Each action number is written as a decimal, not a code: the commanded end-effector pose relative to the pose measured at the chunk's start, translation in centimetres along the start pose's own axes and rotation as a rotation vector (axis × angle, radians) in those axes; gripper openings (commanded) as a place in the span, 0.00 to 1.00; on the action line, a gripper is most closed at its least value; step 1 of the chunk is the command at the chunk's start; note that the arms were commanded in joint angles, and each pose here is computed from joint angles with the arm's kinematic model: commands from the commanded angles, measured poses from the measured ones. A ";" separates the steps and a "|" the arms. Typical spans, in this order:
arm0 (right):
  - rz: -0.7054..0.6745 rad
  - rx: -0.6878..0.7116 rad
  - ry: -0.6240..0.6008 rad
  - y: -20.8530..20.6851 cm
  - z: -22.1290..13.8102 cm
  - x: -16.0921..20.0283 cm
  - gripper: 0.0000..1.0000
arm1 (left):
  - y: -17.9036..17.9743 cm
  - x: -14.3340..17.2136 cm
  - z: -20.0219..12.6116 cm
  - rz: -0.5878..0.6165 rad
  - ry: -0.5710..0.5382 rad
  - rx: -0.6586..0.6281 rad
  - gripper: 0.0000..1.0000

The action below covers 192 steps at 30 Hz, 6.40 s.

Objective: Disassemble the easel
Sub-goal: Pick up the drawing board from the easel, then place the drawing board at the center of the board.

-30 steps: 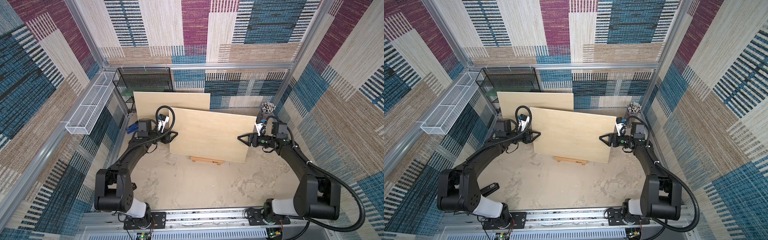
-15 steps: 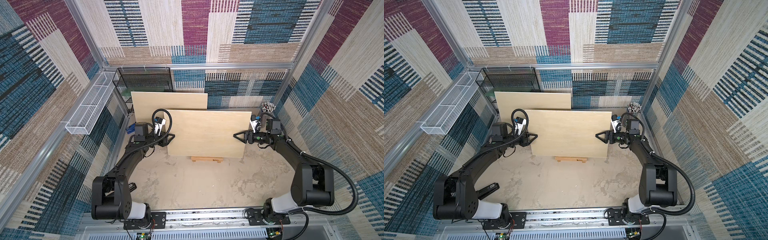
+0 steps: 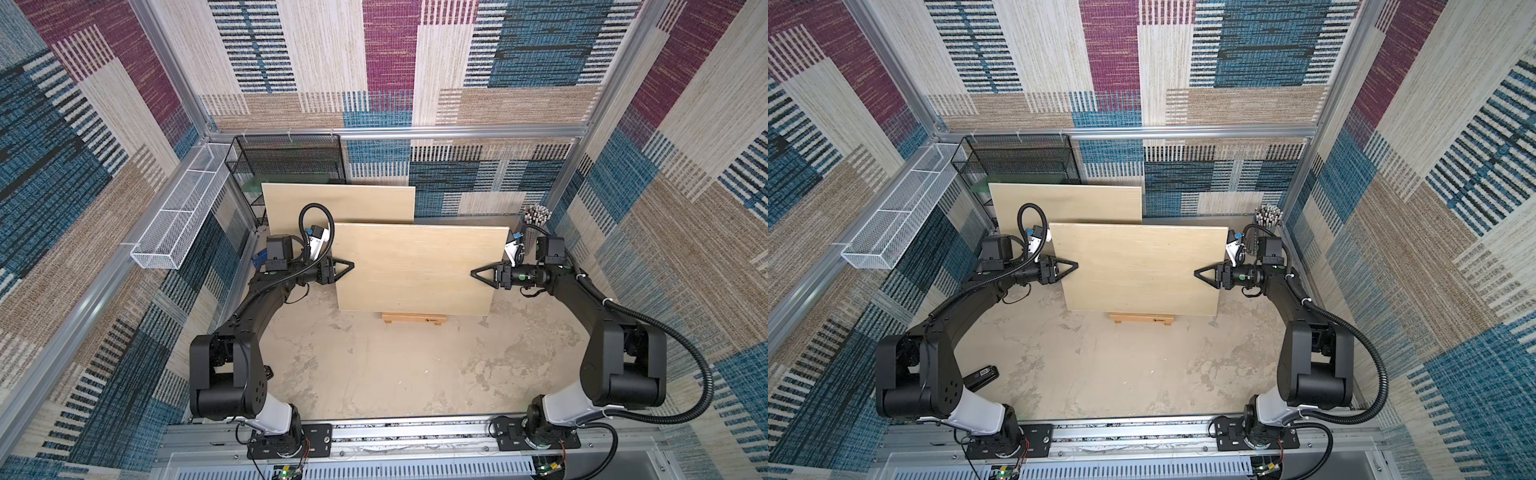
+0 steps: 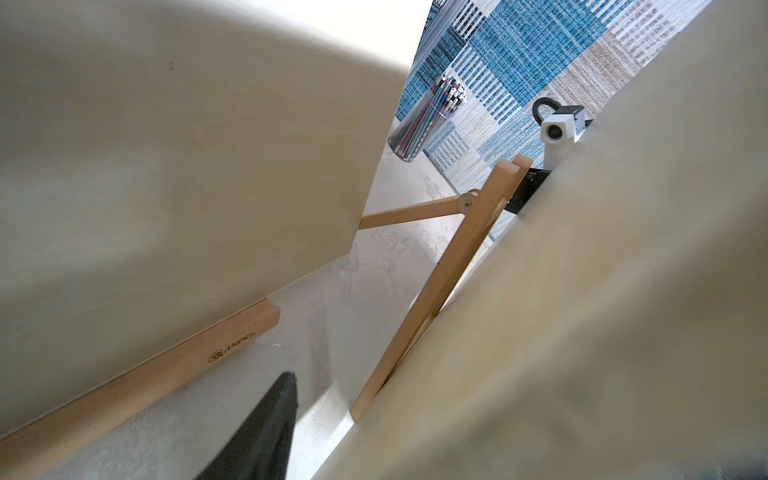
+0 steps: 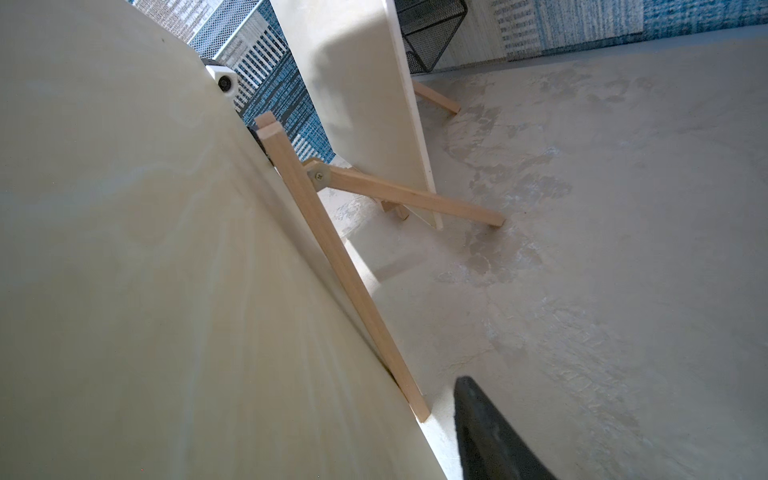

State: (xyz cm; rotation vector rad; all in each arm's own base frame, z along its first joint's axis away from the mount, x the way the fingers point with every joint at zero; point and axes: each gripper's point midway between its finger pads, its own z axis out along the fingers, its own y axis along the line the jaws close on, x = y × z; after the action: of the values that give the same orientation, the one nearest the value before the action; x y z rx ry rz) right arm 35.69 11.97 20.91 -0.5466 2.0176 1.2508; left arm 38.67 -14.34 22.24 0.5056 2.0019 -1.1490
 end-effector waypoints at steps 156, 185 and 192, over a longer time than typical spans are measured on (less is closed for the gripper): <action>0.576 0.138 0.281 2.6 1.2 11.9 0.04 | -16.7 14.5 -2.9 -0.381 0.191 0.166 0.00; 0.667 0.166 0.475 3.1 2.6 15.6 0.00 | -14.3 15.9 -2.6 -0.419 0.288 0.016 0.00; 0.752 0.211 0.483 3.1 2.7 17.8 0.00 | -13.2 15.9 -2.0 -0.416 0.295 -0.023 0.00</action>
State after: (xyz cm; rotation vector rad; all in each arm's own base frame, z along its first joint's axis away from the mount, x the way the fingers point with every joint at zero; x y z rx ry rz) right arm 23.69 16.44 11.36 -0.0033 2.7539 1.5223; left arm 18.36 -8.77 8.26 -0.2249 2.8289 -0.4188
